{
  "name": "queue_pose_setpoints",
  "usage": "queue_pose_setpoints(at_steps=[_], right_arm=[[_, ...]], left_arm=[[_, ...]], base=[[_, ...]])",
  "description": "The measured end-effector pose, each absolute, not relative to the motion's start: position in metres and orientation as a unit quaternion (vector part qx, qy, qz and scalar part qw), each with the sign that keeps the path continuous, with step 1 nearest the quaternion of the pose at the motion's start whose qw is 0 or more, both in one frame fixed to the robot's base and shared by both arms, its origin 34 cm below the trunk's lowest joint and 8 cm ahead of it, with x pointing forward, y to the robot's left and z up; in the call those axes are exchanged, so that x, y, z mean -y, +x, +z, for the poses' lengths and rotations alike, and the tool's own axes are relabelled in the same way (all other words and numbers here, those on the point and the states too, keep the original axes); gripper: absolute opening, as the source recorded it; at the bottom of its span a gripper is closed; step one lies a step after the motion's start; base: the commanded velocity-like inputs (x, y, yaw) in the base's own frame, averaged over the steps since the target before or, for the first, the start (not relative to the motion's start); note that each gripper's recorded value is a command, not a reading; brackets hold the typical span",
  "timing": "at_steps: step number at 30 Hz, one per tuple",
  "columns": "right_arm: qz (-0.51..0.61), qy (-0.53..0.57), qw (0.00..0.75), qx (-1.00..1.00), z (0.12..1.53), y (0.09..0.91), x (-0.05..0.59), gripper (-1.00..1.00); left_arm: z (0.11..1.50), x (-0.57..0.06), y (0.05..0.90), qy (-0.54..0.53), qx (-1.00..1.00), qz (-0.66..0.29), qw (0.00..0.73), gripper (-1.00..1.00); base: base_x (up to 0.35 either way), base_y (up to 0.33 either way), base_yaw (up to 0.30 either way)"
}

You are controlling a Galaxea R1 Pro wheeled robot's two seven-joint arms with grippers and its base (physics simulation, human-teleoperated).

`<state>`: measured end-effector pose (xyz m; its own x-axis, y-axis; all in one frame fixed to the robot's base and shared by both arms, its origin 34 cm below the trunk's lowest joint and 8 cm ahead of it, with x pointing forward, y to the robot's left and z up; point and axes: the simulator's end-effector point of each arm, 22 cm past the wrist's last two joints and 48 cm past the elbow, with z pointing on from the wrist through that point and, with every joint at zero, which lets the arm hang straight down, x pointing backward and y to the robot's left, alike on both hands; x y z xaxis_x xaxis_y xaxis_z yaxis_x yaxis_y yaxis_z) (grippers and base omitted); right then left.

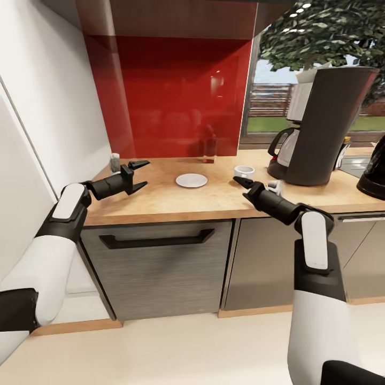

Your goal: Set up a coffee station on the kitchen countertop: keep the coffee maker on the countertop, move the bottle of coffee from the kitchen shelf to the counter next to the coffee maker, place a paper coffee filter on top of the coffee maker, put the saucer next to the coffee maker with the coffee cup on the saucer, and place the electric kettle next to the coffee maker.

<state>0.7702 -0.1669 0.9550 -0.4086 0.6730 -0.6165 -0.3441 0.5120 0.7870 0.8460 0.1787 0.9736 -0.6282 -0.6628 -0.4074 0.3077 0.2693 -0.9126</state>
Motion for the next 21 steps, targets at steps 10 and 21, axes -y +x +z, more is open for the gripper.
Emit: queue_pose_setpoints(at_steps=[10, 21], right_arm=[[0.478, 0.106, 0.546, -0.680, 0.969, 0.773, 0.130, 1.00], [0.488, 0.130, 0.504, -0.701, 0.960, 0.770, 0.097, 1.00]], left_arm=[[0.976, -0.181, 0.846, -0.131, -0.679, -0.593, 0.412, 1.00], [0.974, -0.176, 0.841, -0.123, -0.685, -0.598, 0.399, 1.00]], base=[[0.003, 0.002, 0.000], [0.066, 0.039, -0.111]])
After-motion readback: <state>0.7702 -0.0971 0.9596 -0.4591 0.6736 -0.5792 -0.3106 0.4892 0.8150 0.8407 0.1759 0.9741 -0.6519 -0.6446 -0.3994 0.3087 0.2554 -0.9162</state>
